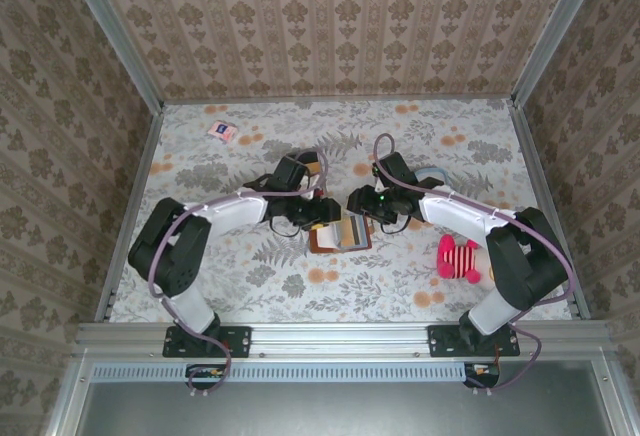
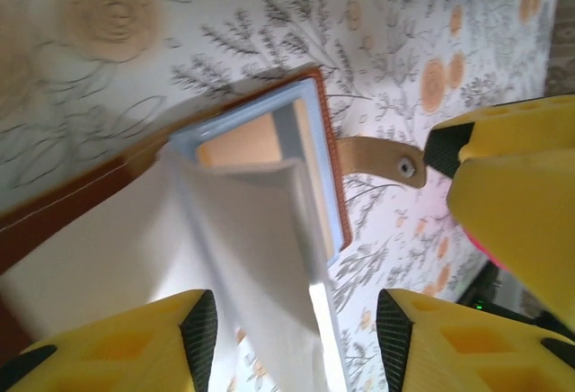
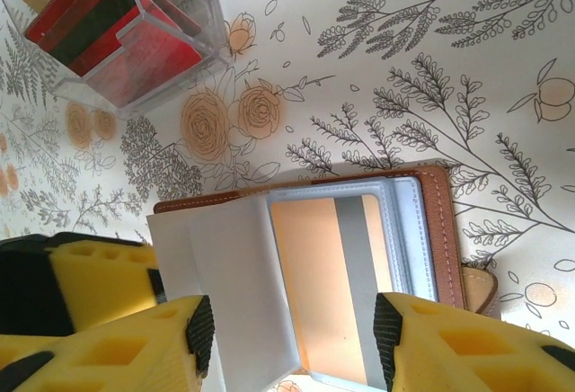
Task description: Take the credit cards out of the card holder
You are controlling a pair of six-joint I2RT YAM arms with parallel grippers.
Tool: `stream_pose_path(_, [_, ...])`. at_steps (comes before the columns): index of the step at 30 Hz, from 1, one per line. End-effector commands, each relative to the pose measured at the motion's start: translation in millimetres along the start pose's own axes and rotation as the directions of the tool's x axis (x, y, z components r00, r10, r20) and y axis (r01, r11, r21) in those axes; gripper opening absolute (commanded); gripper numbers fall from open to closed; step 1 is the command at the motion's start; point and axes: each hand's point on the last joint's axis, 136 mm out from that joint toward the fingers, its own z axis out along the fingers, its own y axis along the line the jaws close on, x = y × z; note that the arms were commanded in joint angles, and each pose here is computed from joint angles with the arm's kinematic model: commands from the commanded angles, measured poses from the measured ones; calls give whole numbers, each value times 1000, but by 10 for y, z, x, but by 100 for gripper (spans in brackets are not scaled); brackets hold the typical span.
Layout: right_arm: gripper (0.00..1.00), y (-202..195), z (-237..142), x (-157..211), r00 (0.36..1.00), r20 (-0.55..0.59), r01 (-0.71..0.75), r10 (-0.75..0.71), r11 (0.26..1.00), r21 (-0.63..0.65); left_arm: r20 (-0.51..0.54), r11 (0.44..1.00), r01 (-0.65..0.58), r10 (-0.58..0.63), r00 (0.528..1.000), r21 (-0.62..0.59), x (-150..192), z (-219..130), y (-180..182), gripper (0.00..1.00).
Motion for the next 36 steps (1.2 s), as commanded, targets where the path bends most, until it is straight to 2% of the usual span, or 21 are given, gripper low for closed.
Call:
stream_pose_path(1, [51,95,-48,33,999,-12,38,-38,999,-31,43,992,-35,40,998,-122,-15,-271,120,54])
stream_pose_path(5, [48,128,22,80,998,-36,58,-59,998,-24,121,984,-2,24,992,-180,-55,-491,204,55])
stream_pose_path(8, [47,140,84,122,995,-58,75,-75,997,-12,166,987,5,21,986,-159,-79,-583,127,55])
stream_pose_path(10, [41,139,154,168,992,-92,84,-83,996,5,184,991,5,20,983,-133,-93,-606,56,54])
stream_pose_path(13, [33,157,305,273,984,-149,105,-100,994,28,191,994,0,21,981,-108,-107,-608,-25,52])
stream_pose_path(17, [28,329,458,405,971,-197,132,-134,991,-20,187,995,7,12,982,-98,-106,-577,-47,50])
stream_pose_path(21, [28,477,572,510,957,-244,138,-156,986,-90,186,995,20,-1,982,-97,-101,-556,-28,49])
stream_pose_path(29, [25,247,834,635,945,-307,119,-115,993,-6,171,995,49,-34,985,-82,-82,-466,12,44])
stream_pose_path(33, [25,270,808,593,947,-297,129,-124,992,-3,165,995,58,-44,985,-82,-74,-445,27,38])
stream_pose_path(36, [24,407,669,476,957,-249,147,-151,989,-34,166,995,62,-49,985,-74,-80,-441,13,31])
